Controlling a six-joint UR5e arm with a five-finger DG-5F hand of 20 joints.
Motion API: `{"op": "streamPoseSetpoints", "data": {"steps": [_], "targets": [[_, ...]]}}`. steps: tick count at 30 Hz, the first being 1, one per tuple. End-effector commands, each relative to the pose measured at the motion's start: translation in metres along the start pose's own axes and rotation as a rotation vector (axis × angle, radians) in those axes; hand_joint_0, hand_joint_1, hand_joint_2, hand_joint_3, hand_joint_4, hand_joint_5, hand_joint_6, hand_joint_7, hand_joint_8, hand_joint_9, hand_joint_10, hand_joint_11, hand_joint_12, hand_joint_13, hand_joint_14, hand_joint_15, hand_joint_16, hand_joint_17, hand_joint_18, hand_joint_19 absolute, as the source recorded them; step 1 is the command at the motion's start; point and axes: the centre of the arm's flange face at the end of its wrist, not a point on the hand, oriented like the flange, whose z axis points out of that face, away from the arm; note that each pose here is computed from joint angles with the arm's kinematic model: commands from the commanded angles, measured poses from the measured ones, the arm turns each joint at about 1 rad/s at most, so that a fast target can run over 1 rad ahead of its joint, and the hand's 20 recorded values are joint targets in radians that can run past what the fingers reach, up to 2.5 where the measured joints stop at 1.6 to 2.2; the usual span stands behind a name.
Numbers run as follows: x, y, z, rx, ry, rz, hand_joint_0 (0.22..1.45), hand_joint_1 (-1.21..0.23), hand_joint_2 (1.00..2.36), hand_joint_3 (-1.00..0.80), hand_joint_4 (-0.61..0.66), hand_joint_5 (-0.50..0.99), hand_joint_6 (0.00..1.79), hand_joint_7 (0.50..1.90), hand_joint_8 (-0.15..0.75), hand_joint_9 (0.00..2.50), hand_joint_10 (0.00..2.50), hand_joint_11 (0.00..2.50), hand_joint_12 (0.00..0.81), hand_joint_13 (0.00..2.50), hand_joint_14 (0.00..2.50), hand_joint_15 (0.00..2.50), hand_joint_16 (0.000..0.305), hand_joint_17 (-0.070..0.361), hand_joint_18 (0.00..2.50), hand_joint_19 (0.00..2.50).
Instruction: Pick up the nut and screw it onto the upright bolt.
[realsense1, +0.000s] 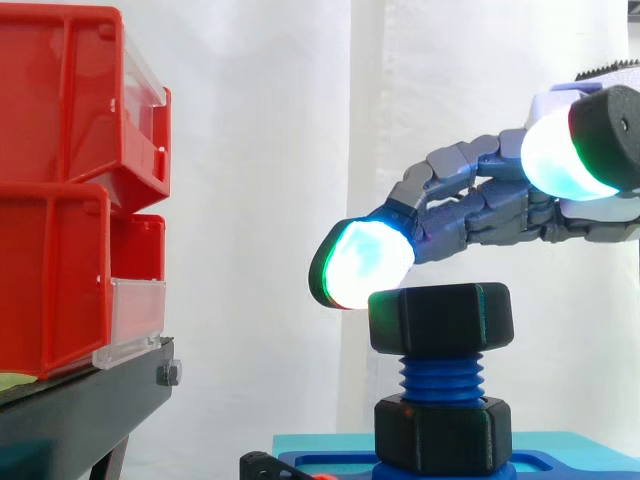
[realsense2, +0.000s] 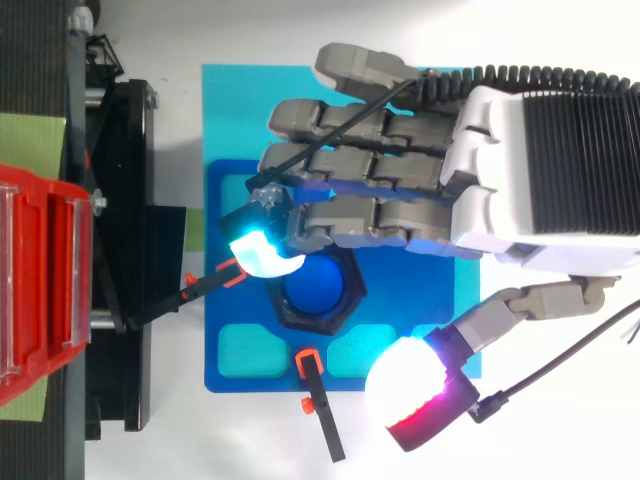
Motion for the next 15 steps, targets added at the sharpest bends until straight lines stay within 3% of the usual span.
{"op": "streamPoseSetpoints", "data": {"steps": [1, 6, 15], "targets": [[0.0009, -0.0007, -0.0009, 0.002, 0.006, -0.001, 0.41, -0.3, 1.0, -0.5, 0.17, -0.14, 0.5, 0.77, 0.255, 0.46, 0.0, 0.0, 0.373, 0.16, 0.0, 0.0, 0.06, 0.135, 0.0, 0.0], [0.0004, -0.0023, -0.0013, 0.001, 0.008, -0.001, 0.42, -0.3, 1.0, -0.5, 0.24, -0.09, 0.5, 0.97, 0.274, 0.62, 0.0, 0.0, 0.362, 0.3, 0.0, 0.0, 0.054, 0.121, 0.0, 0.0], [-0.0007, -0.0053, -0.0017, 0.006, 0.006, -0.001, 0.44, -0.3, 1.0, -0.5, 0.21, -0.05, 0.5, 1.17, 0.279, 0.73, 0.0, 0.0, 0.349, 0.38, 0.0, 0.0, 0.049, 0.11, 0.02, 0.0]]}}
